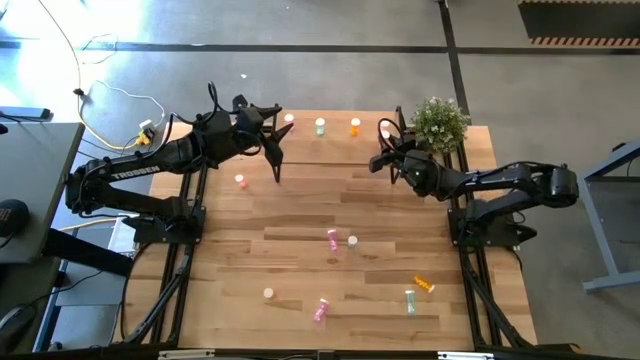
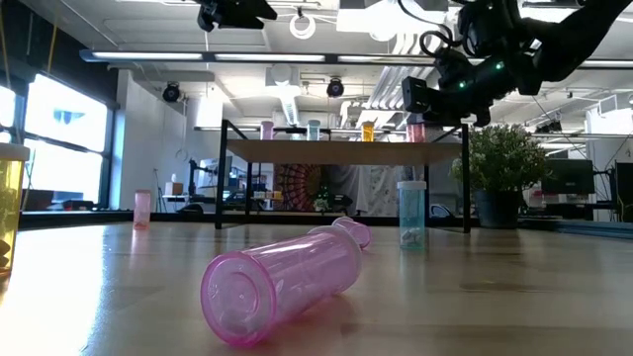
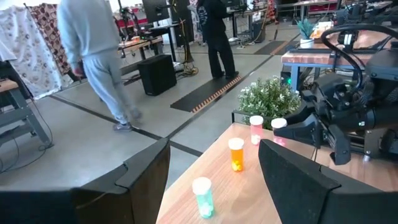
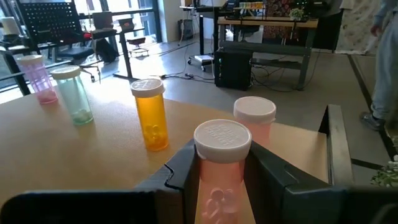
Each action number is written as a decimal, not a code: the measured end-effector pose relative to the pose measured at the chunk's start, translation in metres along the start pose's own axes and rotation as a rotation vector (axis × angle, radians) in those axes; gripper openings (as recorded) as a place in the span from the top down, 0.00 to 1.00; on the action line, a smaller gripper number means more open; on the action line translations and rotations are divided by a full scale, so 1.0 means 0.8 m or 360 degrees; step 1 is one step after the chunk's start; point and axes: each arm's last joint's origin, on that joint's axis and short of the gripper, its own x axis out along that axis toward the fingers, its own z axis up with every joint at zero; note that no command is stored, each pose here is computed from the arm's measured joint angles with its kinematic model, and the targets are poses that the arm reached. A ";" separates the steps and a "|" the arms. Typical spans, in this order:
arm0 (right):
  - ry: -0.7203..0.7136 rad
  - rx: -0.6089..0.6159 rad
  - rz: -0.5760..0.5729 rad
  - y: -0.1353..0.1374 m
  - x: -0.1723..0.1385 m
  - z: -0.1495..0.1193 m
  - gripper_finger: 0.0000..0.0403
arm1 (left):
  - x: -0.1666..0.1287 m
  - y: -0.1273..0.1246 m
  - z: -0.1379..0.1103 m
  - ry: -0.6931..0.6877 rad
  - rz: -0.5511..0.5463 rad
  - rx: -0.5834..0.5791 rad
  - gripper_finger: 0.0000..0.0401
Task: Pick and place medicine bottles onto shelf by color
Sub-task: Put the bottom pink pill bottle on the shelf aligned with the other pink bottle, then put the left orange pill bottle on the shelf aligned with the other orange pill bottle
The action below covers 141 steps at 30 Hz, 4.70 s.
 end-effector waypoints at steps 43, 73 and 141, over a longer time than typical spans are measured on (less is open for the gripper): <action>-0.0026 0.0058 0.0007 -0.005 -0.004 0.007 0.59 | 0.000 0.001 0.001 -0.0004 0.0024 -0.0002 0.41; -0.0286 0.0129 0.0194 0.016 -0.032 0.078 0.60 | -0.027 -0.005 -0.017 0.0299 -0.0366 -0.0091 0.41; 0.0590 -0.0182 0.0617 0.017 -0.157 0.268 0.60 | -0.187 -0.312 -0.195 0.1564 -0.0807 -0.0103 0.42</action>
